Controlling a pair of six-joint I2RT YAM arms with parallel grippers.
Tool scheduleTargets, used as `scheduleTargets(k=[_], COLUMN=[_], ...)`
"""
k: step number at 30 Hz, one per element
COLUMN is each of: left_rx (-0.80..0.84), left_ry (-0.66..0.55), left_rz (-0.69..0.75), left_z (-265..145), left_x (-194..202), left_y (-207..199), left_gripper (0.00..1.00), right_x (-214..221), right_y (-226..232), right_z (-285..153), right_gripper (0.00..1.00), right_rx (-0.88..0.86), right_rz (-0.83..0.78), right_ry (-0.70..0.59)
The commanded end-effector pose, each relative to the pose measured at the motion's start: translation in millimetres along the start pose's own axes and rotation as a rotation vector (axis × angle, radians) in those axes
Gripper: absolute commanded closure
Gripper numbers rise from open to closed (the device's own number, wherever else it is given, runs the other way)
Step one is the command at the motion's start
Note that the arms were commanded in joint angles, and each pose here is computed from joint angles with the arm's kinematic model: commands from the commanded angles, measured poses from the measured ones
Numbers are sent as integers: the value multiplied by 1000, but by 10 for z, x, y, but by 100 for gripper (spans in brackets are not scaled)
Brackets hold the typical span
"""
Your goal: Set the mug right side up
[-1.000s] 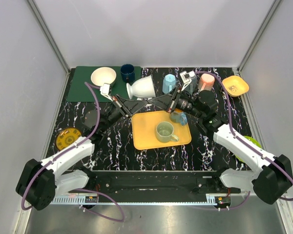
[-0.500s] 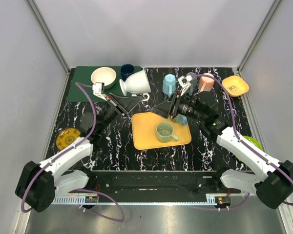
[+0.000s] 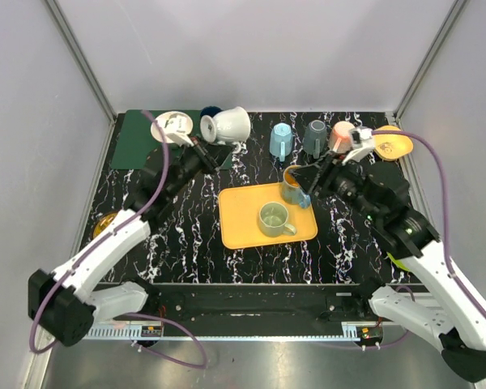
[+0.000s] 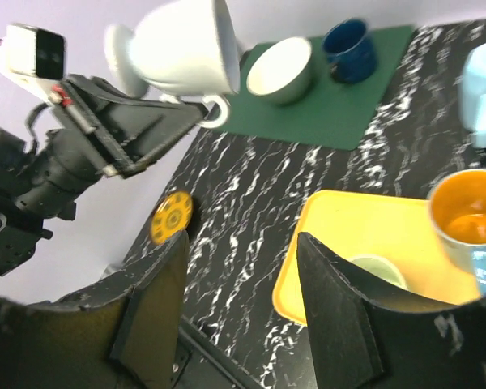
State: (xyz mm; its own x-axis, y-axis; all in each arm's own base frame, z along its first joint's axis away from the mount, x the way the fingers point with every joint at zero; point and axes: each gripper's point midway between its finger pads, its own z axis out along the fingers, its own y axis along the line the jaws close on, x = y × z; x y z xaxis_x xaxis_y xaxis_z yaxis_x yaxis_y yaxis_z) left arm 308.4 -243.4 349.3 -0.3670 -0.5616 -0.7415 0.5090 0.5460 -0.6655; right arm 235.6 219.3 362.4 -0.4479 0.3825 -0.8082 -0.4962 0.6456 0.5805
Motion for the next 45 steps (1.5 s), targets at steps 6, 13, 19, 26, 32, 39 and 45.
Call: scheduleTargets(k=[6, 13, 19, 26, 32, 39, 45], left_rx=[-450, -568, -643, -682, -701, -733, -753], left_ry=[141, 227, 350, 447, 490, 556, 598], left_rz=[346, 439, 467, 483, 504, 598, 580], left_z=[523, 1124, 1516, 1741, 1916, 2003, 1872], left_x=[61, 46, 470, 887, 1081, 1278, 1451], left_y=[1076, 1427, 1947, 2370, 2543, 2616, 2731], left_gripper=[100, 100, 100, 100, 100, 100, 100], right_x=[-364, -393, -377, -345, -299, -257, -182], right_y=[-370, -344, -359, -419, -484, -578, -633], right_z=[-460, -517, -501, -514, -496, -483, -439], right_gripper=[39, 39, 39, 39, 39, 39, 39], right_rx=[269, 259, 265, 290, 313, 346, 359], right_rz=[-103, -115, -127, -141, -151, -174, -178], right_ry=[-138, -150, -137, -127, -112, -102, -77])
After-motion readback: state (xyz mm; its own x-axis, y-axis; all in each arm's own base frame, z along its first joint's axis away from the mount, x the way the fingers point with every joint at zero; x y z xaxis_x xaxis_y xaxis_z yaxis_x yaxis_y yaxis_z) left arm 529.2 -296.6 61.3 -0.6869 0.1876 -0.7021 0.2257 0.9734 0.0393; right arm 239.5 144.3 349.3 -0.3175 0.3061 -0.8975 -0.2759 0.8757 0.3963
